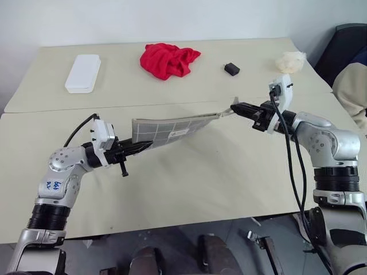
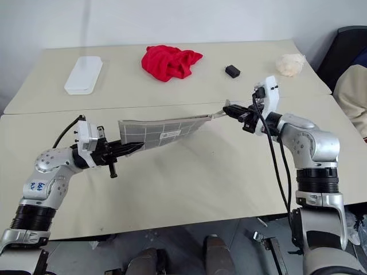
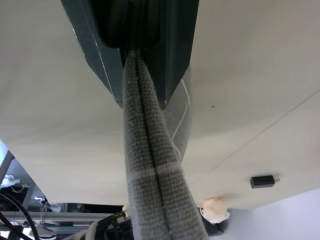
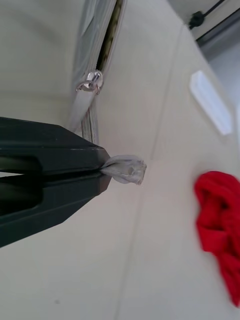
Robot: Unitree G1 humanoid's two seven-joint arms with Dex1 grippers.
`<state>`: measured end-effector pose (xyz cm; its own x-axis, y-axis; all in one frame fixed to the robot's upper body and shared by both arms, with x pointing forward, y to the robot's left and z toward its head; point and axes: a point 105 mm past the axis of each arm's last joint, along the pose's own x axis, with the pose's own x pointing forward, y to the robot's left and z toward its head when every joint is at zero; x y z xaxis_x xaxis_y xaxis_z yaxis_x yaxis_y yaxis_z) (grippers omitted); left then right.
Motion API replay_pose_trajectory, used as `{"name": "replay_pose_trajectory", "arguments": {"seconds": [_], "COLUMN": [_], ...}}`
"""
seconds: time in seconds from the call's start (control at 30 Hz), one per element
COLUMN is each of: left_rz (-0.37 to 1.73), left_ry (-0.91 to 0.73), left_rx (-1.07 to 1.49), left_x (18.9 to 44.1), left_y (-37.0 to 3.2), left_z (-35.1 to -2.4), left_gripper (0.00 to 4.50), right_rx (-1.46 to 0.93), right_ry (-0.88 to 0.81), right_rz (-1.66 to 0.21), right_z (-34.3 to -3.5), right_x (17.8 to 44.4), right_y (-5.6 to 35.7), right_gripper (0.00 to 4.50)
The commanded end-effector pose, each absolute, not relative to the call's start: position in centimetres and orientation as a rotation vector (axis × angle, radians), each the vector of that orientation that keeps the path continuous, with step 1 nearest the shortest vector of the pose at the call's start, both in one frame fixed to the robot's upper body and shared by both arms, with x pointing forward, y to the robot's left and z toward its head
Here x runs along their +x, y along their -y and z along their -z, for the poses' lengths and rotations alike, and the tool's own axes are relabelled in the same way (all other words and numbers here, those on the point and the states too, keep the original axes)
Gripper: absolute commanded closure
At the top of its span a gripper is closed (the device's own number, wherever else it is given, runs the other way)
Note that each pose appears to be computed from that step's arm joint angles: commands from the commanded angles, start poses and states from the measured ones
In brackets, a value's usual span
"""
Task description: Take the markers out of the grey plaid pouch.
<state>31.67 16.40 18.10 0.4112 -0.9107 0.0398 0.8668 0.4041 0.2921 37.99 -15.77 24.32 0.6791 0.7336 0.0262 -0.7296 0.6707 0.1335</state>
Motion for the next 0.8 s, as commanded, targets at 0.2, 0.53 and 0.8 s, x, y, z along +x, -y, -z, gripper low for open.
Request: {"name": "replay_pose_trajectory", "arguments": {"seconds": [0.2,0.53,0.8], "left_rz": [1.045,1.13,1.181], "left_ry": [0.333,0.38,0.448], "left_rx": [0.338,0.469,0.513], "left_x": [32.4,32.1,32.2], "left_y": [-17.2,-15.3,-13.2], "left_z": [-19.7,-18.5,-18.1], "left_gripper": [4.5,4.5,4.5], "right_rx": [-0.021,-0.193,-0.305], "right_ry": [0.024,-0.027,0.017], "right_rz": [-0.885,-1.002,-1.131], "right_z": [-25.7,-25.0,-26.2], "right_x": [33.0,29.6,29.8], "right_y": [21.0,22.2,16.3], "right_gripper": [2.19,2.31,4.47]}}
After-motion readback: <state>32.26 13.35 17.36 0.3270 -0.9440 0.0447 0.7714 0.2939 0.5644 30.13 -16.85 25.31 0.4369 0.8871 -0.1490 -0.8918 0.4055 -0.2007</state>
